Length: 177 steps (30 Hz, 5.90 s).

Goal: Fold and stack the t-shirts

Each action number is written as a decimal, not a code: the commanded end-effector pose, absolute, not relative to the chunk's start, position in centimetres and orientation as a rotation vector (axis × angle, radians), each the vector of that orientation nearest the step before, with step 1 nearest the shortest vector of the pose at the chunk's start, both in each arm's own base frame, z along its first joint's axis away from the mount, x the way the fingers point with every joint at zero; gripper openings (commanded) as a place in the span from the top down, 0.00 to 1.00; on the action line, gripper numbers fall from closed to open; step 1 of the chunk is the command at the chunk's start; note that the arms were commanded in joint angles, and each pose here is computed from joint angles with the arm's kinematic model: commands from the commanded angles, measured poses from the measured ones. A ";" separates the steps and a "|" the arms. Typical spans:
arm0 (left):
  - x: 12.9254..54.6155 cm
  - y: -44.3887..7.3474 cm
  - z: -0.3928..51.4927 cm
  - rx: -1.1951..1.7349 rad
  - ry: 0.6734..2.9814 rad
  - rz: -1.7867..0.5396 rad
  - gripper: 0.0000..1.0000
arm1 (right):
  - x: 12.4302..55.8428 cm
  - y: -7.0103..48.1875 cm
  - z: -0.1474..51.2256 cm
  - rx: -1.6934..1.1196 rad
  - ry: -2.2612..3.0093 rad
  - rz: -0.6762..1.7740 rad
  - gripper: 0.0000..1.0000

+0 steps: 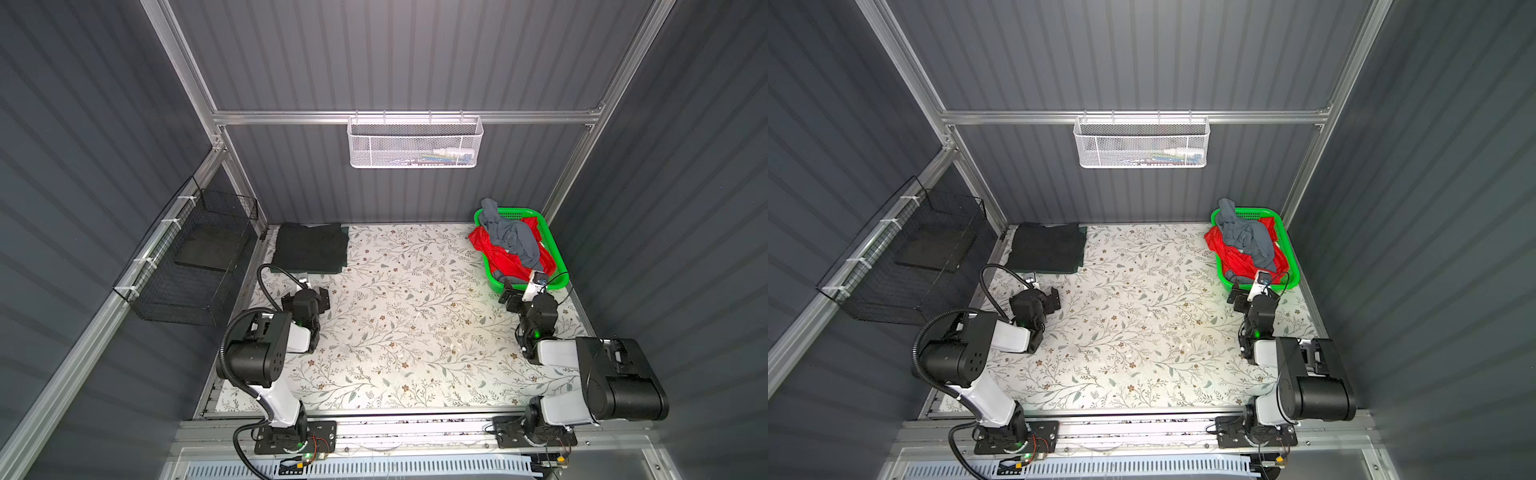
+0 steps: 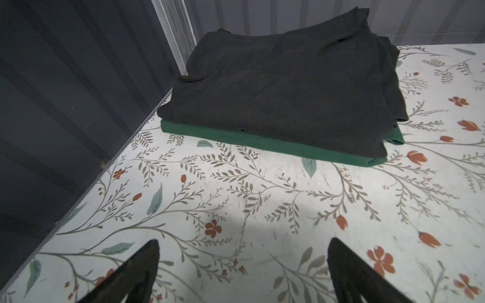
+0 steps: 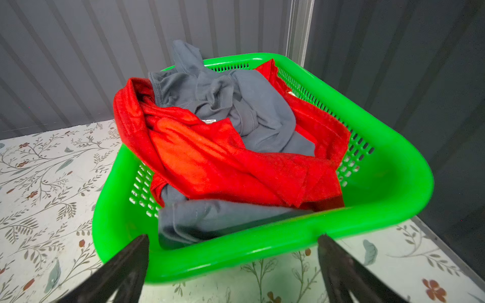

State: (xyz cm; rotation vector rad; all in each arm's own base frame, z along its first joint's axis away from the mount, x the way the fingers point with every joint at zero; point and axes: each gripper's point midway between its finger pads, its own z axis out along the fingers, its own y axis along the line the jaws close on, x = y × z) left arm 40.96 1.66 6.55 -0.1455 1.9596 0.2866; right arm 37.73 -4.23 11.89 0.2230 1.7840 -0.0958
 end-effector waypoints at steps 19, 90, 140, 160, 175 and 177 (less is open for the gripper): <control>41.0 1.8 6.8 -0.170 1.944 0.279 0.00 | 38.0 -4.5 12.2 0.235 1.773 -0.100 0.01; 40.4 -37.3 24.4 0.352 2.181 -0.597 0.00 | 49.6 2.5 17.1 0.210 2.394 0.310 0.91; 38.4 -30.3 26.6 0.203 2.087 -0.537 0.00 | 46.1 9.5 42.6 0.113 2.024 0.695 1.00; 36.4 -34.0 29.8 0.376 1.903 -0.820 0.00 | 37.7 19.6 47.0 -0.158 1.905 1.113 1.00; 38.4 -42.1 28.3 0.546 1.782 -1.115 0.00 | 36.9 19.5 42.1 -0.058 1.993 1.171 1.00; 38.3 -42.4 28.2 0.549 1.765 -1.145 0.01 | 37.0 19.6 41.9 -0.052 2.000 1.179 1.00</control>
